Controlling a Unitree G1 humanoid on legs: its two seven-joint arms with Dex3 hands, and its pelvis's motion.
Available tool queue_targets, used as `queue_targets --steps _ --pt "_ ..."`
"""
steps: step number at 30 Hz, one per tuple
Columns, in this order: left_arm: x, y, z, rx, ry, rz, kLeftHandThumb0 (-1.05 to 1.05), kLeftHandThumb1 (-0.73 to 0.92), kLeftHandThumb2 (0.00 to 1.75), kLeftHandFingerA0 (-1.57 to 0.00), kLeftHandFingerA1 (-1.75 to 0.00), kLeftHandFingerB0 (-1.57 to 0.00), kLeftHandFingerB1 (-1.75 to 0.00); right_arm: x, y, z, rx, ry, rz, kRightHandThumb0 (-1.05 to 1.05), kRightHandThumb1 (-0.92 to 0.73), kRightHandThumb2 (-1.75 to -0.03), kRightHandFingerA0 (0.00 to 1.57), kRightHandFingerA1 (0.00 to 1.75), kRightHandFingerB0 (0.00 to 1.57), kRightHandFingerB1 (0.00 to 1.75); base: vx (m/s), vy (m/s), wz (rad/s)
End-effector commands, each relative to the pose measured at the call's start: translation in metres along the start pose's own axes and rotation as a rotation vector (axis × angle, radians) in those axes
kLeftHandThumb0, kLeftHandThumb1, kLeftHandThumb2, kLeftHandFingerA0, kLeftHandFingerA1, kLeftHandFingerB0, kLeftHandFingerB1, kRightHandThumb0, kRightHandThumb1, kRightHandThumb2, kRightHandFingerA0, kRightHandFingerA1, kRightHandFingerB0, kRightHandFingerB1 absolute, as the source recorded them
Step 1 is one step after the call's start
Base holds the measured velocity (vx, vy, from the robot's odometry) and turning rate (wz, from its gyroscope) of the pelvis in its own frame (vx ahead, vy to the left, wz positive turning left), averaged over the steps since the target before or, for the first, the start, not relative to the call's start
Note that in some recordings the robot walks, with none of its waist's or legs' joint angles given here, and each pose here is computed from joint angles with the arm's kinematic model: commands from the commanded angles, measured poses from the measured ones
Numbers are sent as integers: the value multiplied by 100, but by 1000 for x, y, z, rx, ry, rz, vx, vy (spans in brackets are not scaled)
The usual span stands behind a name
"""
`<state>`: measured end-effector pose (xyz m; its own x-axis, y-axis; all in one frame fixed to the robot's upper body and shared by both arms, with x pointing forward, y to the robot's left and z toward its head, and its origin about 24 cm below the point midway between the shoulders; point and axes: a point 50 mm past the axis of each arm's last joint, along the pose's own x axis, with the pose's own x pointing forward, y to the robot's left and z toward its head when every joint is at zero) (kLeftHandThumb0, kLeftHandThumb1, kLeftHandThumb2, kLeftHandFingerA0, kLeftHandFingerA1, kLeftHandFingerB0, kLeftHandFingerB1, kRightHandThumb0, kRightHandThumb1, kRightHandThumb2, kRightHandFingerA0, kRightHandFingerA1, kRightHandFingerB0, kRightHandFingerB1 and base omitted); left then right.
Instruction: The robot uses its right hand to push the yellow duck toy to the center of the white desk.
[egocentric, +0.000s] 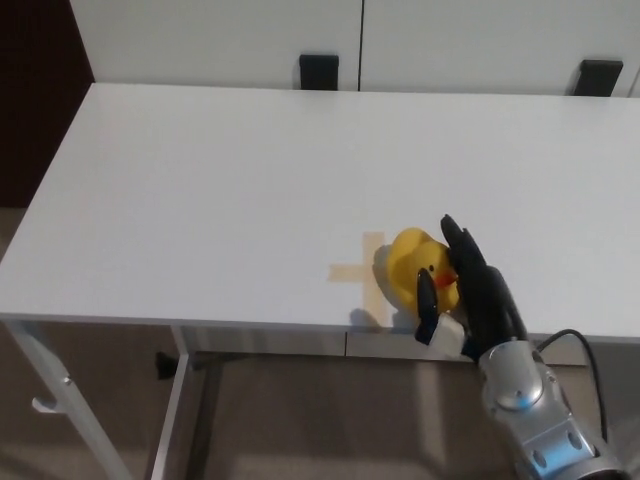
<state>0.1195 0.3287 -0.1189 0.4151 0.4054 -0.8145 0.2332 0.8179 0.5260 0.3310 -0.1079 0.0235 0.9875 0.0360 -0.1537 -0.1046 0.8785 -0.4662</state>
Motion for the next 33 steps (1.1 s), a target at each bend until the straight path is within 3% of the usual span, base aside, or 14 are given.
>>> queue_targets --steps 1,25,26,28,32,33 --pt "0 2 1 10 -8 -3 -13 66 72 -84 -69 -80 -61 -2 18 8 -38 -4 47 -105 -88 -126 0 27 0 10 0 0 0" --pt "0 3 2 20 -5 -5 -14 67 71 -86 -71 -80 -61 -2 30 21 3 -46 139 -105 -89 -125 0 17 0 5 0 0 0" --pt "0 2 0 18 -4 -6 -15 66 70 -86 -70 -80 -60 -2 26 19 -16 -54 101 -93 -92 -89 0 0 0 0 0 0 0" --pt "0 1 -1 20 -1 -6 -14 63 74 -88 -75 -84 -61 -4 18 16 -72 -72 -11 -96 -84 -95 0 0 0 0 0 0 0" --pt "0 0 -2 14 5 -5 -14 64 72 -88 -75 -83 -60 -6 6 14 -136 -93 -162 -97 -92 -88 0 0 0 0 0 0 0" --pt "0 0 -2 17 5 -7 -15 66 72 -87 -72 -82 -59 -6 -2 14 -149 -99 -227 -100 -85 -100 0 0 0 0 0 0 0"
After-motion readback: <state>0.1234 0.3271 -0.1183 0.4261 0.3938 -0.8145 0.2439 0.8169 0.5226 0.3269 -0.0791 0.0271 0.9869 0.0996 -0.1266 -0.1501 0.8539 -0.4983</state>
